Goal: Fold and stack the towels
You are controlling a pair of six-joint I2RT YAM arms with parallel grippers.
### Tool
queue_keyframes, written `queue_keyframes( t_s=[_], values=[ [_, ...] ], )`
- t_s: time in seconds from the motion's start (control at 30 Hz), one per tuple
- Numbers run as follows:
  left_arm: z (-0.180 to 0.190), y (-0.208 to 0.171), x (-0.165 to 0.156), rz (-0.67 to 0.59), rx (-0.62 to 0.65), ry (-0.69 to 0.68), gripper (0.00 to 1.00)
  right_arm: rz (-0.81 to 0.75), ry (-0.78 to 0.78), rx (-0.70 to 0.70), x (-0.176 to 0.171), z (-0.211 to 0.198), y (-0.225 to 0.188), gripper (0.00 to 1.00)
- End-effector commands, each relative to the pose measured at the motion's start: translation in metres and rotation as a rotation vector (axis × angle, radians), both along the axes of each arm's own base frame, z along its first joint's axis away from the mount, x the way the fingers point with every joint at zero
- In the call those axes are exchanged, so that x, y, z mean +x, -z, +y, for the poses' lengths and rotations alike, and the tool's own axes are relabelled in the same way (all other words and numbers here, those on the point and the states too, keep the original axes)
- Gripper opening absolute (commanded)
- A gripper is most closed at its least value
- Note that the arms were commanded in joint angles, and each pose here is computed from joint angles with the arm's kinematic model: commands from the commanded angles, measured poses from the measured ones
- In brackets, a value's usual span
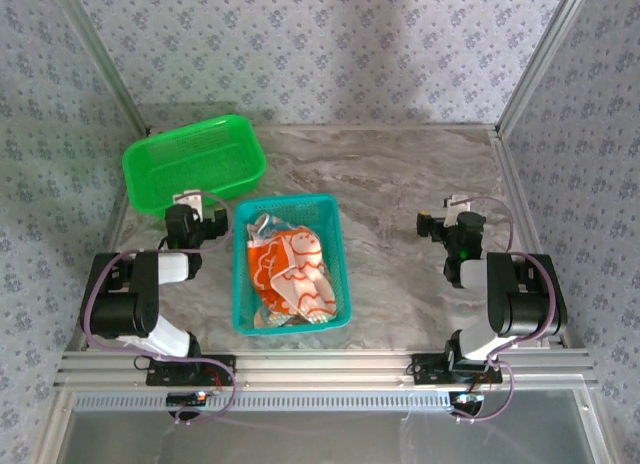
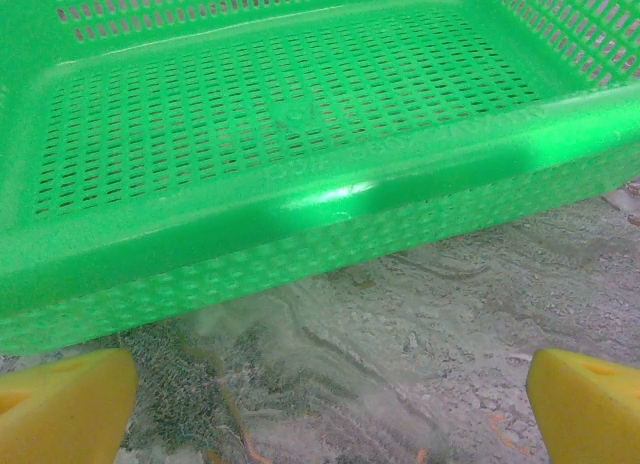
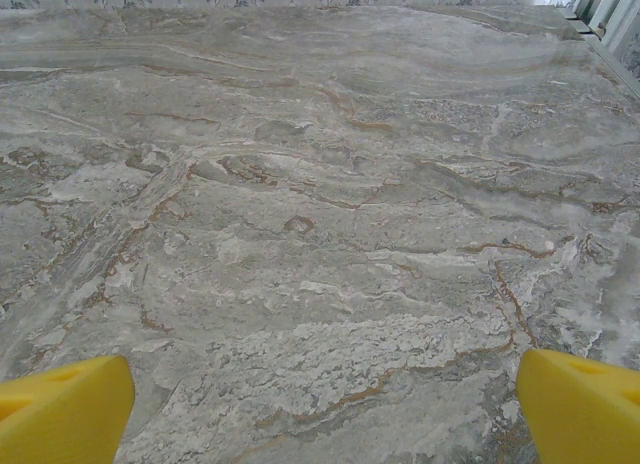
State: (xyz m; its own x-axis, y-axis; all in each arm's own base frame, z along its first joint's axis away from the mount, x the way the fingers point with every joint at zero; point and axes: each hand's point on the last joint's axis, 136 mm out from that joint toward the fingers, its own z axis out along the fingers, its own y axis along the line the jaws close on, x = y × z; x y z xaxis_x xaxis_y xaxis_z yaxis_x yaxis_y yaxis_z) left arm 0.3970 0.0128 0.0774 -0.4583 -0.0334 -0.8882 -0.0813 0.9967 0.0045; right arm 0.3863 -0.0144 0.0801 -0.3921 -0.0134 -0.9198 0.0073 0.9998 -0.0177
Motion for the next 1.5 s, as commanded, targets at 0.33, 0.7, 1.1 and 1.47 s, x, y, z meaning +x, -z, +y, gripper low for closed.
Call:
queue_keyframes(
  t_s=[0.33, 0.7, 1.1, 1.47],
  values=[
    [0.022, -0.071, -0.006, 0.004, -0.020, -0.153, 1.00, -0.075, 0.135, -0.009, -0.015, -0.013, -0.057, 1.00],
    [0.014, -0.150, -0.045, 0.079, -0.322, -0.279, 1.00, 0.029, -0.046, 0.321, -0.011, 0.054, -0.137, 1.00],
    [-0.009, -0.168, -0.071, 0.126, -0.376, -0.169, 1.00, 0.372, -0.792, -0.244, -0.088, 0.286, -0.087, 0.99],
    [-0.007, -0.162, -0.083, 0.154, -0.357, -0.175, 1.00, 0.528, -1.040, -0.499, -0.144, 0.379, -0.013, 0.92]
  ],
)
